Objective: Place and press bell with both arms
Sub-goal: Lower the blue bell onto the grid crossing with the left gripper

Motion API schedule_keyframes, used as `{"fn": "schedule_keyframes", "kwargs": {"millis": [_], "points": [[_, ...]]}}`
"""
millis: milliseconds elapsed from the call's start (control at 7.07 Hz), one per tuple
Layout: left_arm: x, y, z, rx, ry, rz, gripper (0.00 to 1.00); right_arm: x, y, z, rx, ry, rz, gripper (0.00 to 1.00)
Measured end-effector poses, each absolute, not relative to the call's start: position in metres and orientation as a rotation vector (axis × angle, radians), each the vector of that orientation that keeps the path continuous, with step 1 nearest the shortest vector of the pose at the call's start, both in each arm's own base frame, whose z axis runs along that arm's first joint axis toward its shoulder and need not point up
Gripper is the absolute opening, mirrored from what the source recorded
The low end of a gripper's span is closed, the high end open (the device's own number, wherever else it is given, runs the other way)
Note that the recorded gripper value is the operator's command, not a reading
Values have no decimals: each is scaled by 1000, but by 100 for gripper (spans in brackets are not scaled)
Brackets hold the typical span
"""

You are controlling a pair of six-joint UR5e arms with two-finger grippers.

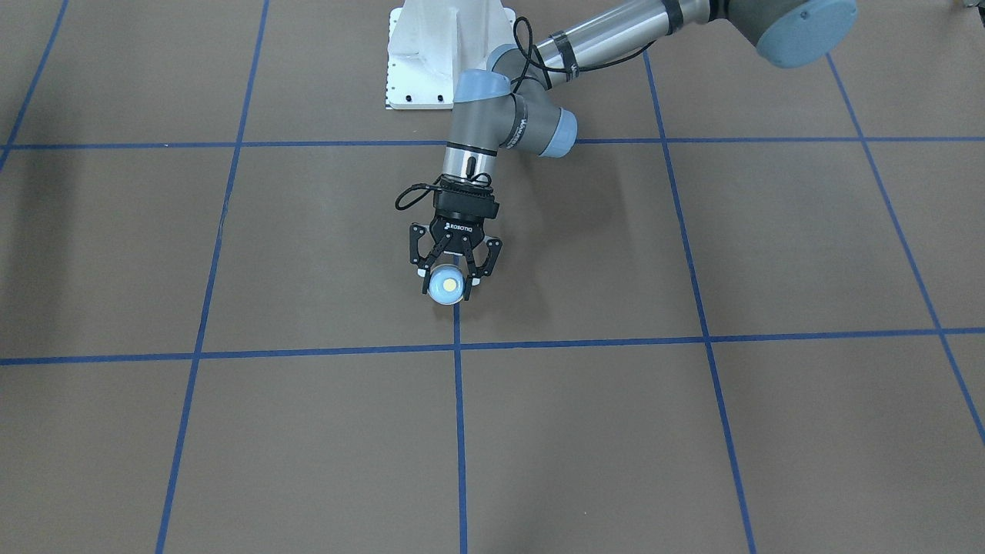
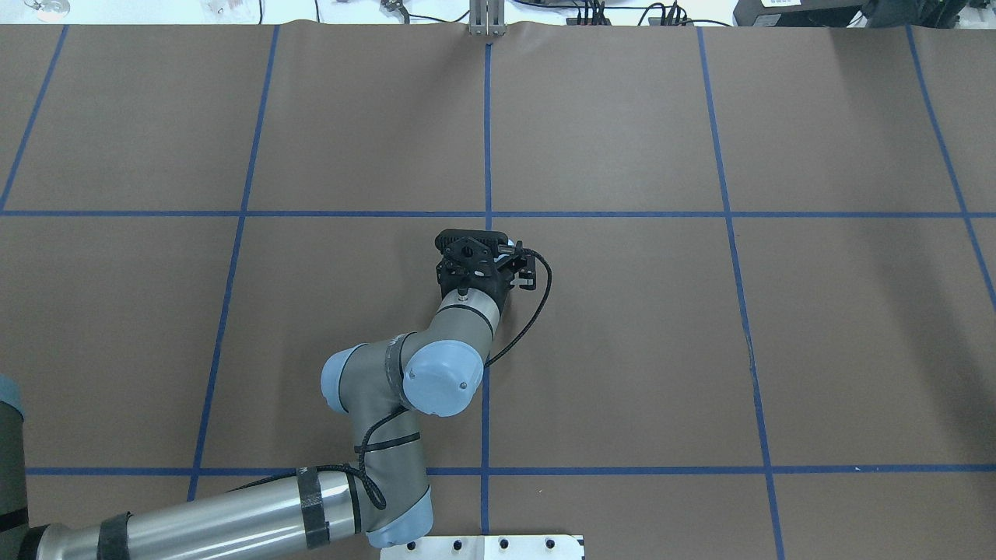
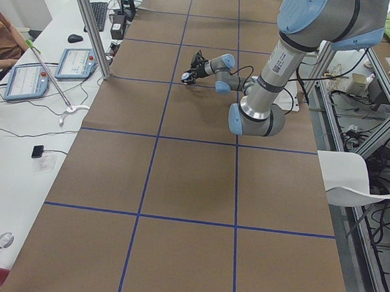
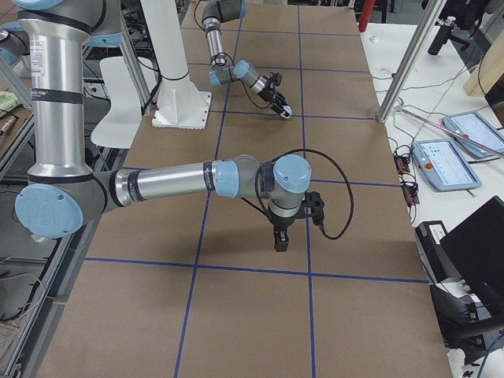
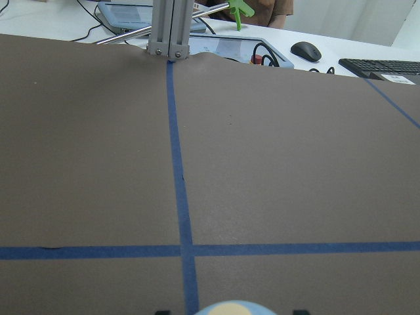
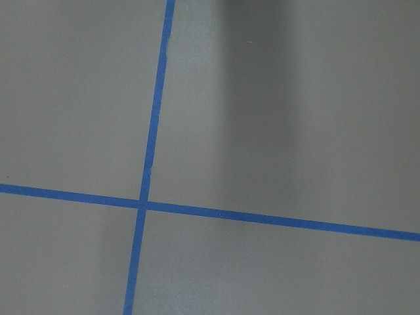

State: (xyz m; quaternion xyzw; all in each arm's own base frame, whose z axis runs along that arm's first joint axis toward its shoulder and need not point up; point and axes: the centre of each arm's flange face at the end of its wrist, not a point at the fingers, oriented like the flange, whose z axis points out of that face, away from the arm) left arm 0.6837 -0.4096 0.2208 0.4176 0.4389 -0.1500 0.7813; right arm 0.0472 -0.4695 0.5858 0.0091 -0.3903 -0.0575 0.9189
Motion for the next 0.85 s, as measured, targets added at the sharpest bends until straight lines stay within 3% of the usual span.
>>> {"fn": "schedule_keyframes", "kwargs": {"millis": [849], "points": [[676,-432,214,916,941,-350,0,47,-470,585,20,-802,-118,100]]}}
